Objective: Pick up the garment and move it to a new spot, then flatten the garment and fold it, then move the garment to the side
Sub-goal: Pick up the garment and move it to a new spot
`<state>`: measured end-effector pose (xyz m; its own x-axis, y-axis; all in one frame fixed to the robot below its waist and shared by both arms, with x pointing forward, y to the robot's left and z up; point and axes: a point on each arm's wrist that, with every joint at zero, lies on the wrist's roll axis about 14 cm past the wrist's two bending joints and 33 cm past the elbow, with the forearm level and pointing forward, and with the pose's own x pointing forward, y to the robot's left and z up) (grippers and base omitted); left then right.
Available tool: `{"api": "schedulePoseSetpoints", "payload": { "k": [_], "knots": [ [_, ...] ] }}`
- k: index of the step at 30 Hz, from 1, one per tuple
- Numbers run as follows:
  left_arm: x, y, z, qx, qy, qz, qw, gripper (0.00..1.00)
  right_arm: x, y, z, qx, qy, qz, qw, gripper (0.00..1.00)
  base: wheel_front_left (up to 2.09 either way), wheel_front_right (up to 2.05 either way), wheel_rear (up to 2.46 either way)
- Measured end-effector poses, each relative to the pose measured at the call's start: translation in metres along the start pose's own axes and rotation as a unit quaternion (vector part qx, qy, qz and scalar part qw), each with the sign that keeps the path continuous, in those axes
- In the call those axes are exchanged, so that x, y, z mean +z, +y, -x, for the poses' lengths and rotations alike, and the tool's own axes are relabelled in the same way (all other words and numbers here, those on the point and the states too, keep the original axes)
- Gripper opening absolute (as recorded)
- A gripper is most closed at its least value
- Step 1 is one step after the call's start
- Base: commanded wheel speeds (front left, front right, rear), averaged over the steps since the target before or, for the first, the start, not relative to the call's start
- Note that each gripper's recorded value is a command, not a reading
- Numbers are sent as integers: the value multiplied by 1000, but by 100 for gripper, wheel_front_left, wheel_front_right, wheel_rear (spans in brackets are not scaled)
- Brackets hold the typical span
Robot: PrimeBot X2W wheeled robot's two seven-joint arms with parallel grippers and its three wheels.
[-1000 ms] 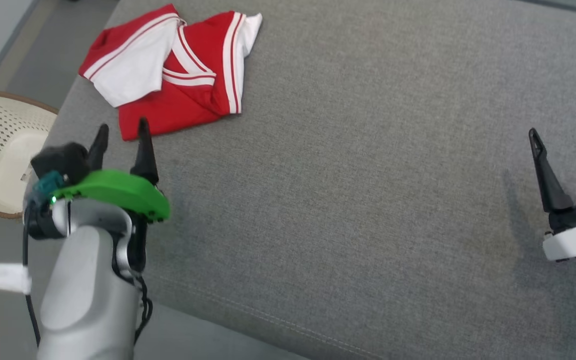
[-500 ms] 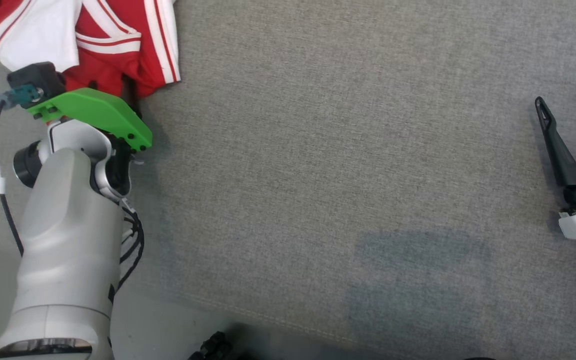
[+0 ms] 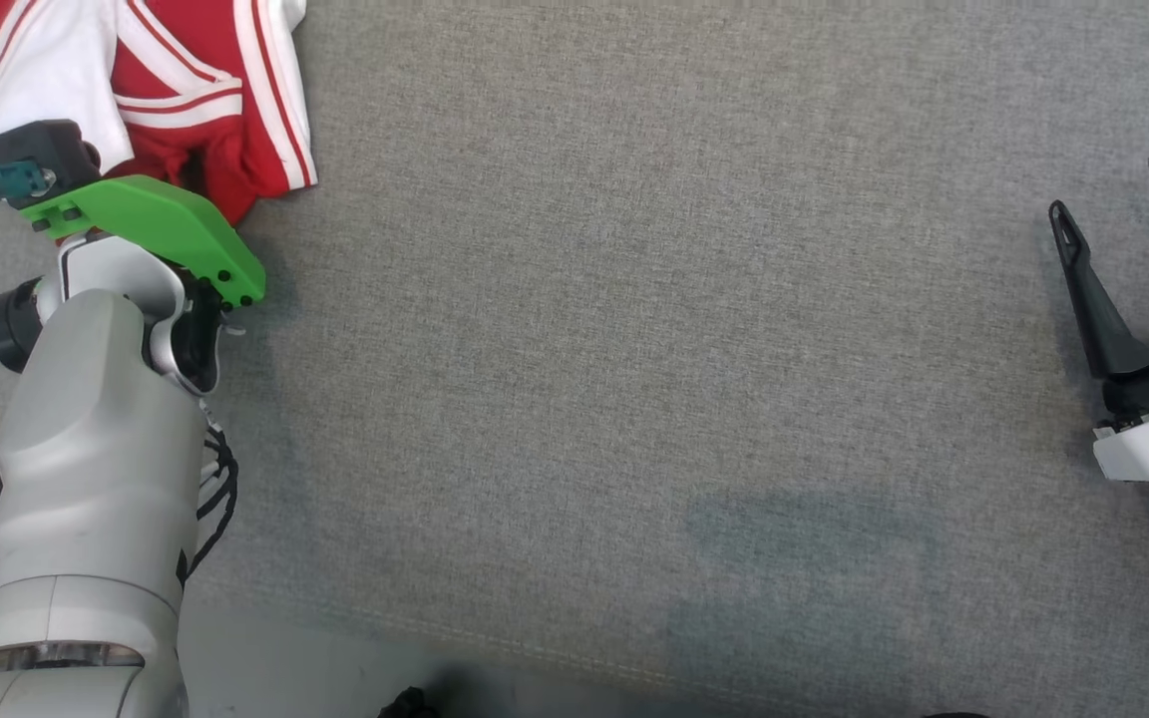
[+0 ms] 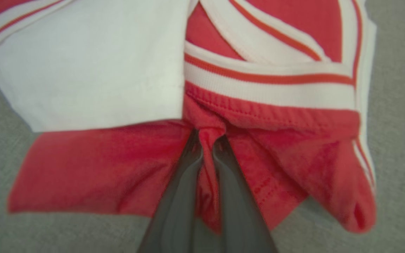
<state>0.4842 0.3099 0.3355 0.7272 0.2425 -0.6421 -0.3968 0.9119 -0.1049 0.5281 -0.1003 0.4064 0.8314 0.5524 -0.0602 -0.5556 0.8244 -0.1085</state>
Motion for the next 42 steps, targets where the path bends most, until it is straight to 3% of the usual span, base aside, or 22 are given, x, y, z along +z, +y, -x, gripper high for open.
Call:
{"api": "schedulePoseSetpoints", "payload": {
  "k": [9,14,19,20,27,34,42],
  "knots": [
    [21,-21,23,-57,-58,-10,997,0,28,8,7,-16,-22,-13,1000,100,0,0,0],
    [40,-50,43,-108,-102,-33,988,0,38,20,20,-26,-24,-28,999,100,0,0,0],
    [58,-110,74,-194,-143,-54,969,0,53,26,33,-42,-33,-39,998,100,0,0,0],
    [58,-110,74,-194,-143,-54,969,0,53,26,33,-42,-33,-39,998,100,0,0,0],
    [67,-214,152,-346,-179,-106,915,0,70,14,62,-88,-44,-39,994,100,0,0,0],
    [24,-297,232,-467,-153,-158,856,0,81,-11,99,-151,-51,-34,987,100,0,0,0],
    [-74,-327,242,-502,-56,-201,839,0,81,-32,139,-214,-43,-36,975,100,0,0,0]
  ]
}}
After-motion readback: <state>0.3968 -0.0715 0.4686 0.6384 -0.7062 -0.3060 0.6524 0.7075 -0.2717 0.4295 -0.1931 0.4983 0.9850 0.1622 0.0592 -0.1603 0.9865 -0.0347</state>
